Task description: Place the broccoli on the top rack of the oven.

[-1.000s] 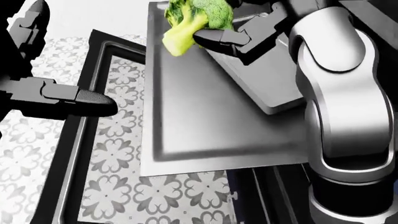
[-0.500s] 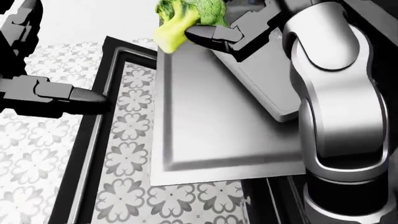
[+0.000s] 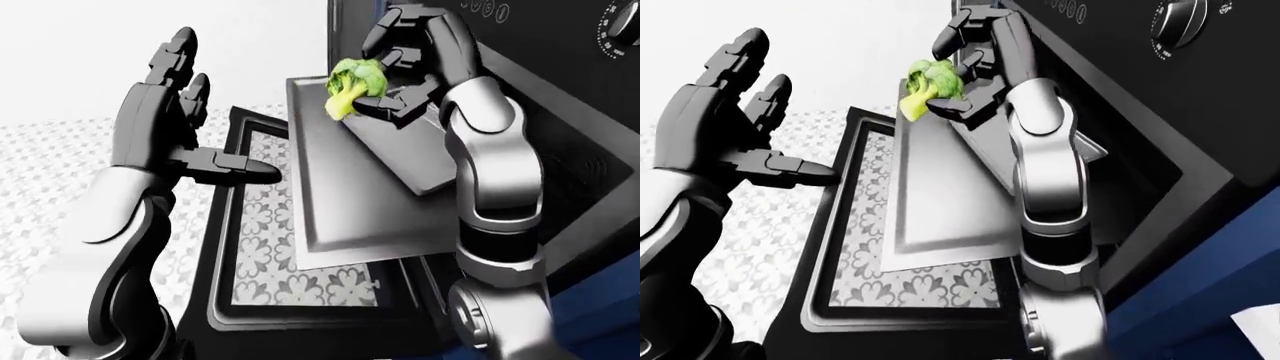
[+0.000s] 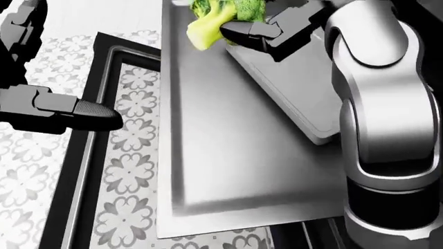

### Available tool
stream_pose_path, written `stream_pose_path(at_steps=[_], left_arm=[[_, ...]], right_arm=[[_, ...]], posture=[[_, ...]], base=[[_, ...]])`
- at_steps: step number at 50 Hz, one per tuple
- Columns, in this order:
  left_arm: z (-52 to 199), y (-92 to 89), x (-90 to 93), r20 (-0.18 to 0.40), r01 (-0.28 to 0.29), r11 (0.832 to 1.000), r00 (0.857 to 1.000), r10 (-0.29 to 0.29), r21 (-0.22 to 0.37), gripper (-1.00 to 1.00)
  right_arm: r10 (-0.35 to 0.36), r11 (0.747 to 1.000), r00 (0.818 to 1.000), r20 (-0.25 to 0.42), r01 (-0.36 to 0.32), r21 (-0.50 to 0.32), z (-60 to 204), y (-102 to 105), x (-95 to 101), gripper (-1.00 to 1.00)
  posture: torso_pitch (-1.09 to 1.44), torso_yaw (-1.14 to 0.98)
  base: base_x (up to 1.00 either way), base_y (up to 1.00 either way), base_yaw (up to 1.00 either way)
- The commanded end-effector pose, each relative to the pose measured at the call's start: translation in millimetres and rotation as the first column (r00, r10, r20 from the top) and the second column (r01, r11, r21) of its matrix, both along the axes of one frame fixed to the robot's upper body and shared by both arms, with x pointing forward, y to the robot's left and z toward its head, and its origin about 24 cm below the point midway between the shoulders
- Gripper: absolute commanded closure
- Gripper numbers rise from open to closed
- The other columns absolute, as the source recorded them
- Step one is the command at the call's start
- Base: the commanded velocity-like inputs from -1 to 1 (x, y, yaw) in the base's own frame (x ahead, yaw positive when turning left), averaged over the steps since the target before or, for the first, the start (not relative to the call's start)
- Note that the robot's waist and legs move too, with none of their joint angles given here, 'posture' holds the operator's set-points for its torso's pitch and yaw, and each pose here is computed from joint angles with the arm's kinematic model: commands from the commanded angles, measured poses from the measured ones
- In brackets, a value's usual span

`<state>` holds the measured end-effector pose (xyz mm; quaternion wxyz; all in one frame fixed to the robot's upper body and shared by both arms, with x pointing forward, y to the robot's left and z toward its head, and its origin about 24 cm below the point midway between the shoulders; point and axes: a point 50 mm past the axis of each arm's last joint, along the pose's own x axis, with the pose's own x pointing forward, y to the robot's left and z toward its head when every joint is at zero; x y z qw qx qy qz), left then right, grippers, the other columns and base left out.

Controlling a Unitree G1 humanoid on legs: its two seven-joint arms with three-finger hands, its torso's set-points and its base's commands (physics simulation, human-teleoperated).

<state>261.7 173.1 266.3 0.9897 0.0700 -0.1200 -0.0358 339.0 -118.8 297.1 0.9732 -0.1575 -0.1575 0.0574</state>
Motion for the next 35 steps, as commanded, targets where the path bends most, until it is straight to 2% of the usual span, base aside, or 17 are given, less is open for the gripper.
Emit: stream_pose_path(at_steps=[1,3,11,21,25,26,27,33,35], left_arm=[[13.6,1.3,-6.5,0.087,-0.011,1.000,0.996,0.010,0.008,-1.00],[13.7,0.5,-7.5,0.090,-0.013,1.000,0.996,0.010,0.026,-1.00],[13.7,1.2,-7.5,0.094,-0.013,1.000,0.995,0.011,0.027,-1.00],[14.9,0.7,-8.2,0.098,-0.014,1.000,0.995,0.011,0.027,-1.00],[16.6,1.7,-8.5,0.100,-0.016,0.999,0.995,0.013,0.028,-1.00],[16.3,1.8,-8.1,0.100,-0.016,0.999,0.995,0.013,0.030,-1.00],[17.1,1.8,-8.2,0.101,-0.017,0.999,0.995,0.013,0.030,-1.00],[19.4,1.0,-9.9,0.106,-0.015,0.999,0.994,0.011,0.033,-1.00],[20.0,1.0,-9.6,0.107,-0.016,0.999,0.994,0.012,0.035,-1.00]], right_arm=[[-0.007,1.000,0.993,0.114,0.006,0.003,26.3,1.5,-9.3,1.00],[-0.028,1.000,0.994,0.106,0.028,0.000,25.8,-0.6,-5.7,1.00],[-0.149,0.989,0.986,0.074,0.149,0.005,27.5,-14.6,9.9,1.00],[-0.273,0.962,0.961,0.046,0.273,0.010,30.3,-32.5,29.0,1.00],[-0.358,0.933,0.933,0.029,0.359,-0.032,24.9,-40.5,41.8,1.00],[-0.364,0.930,0.931,0.027,0.364,-0.039,22.7,-41.3,45.5,1.00],[-0.391,0.918,0.920,0.023,0.391,-0.059,20.2,-44.1,49.9,1.00],[-0.464,0.881,0.886,0.011,0.463,-0.103,14.0,-57.7,65.1,1.00],[-0.499,0.859,0.867,0.006,0.496,-0.130,10.1,-62.5,68.5,1.00]], posture=[[0.00,0.00],[0.00,0.00],[0.00,0.00],[0.00,0.00],[0.00,0.00],[0.00,0.00],[0.00,0.00],[0.00,0.00],[0.00,0.00]], base=[[0.00,0.00,0.00],[0.00,0.00,0.00],[0.00,0.00,0.00],[0.00,0.00,0.00],[0.00,0.00,0.00],[0.00,0.00,0.00],[0.00,0.00,0.00],[0.00,0.00,0.00],[0.00,0.00,0.00]])
